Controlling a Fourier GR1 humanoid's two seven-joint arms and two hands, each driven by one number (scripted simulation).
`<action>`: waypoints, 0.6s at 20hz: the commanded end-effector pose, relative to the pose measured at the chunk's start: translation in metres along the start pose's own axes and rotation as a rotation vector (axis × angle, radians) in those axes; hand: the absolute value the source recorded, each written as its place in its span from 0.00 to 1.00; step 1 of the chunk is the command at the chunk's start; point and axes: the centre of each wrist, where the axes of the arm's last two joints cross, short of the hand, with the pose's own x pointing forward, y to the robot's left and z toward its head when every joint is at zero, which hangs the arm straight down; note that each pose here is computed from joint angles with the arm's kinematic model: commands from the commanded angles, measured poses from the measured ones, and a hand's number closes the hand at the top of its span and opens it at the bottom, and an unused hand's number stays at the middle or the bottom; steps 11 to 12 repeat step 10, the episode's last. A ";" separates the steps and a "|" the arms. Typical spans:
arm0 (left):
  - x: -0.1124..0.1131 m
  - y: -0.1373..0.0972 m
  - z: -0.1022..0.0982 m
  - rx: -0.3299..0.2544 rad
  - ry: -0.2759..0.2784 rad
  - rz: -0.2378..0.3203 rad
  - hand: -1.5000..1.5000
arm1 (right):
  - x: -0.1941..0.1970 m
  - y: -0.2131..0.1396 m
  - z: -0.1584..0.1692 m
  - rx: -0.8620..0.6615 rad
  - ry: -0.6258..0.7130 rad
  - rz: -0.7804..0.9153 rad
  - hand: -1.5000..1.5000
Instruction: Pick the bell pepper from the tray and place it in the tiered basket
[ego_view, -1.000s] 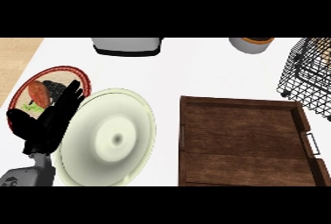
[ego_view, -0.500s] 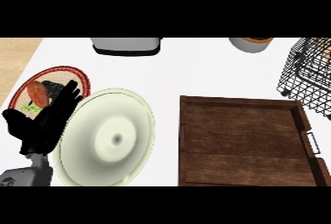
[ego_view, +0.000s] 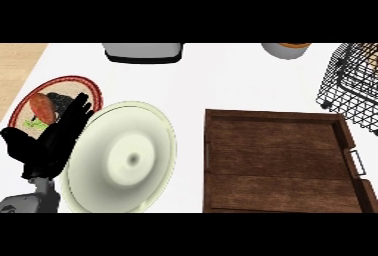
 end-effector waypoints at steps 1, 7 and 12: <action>-0.001 0.005 -0.007 0.019 0.008 0.011 0.50 | 0.005 -0.040 0.007 -0.034 -0.014 -0.004 0.00; -0.008 0.009 -0.001 0.018 0.014 0.018 0.50 | 0.018 -0.078 0.015 -0.029 -0.031 0.016 0.00; -0.009 0.008 0.007 0.019 0.010 -0.005 0.50 | 0.020 -0.096 0.021 -0.018 -0.032 0.028 0.00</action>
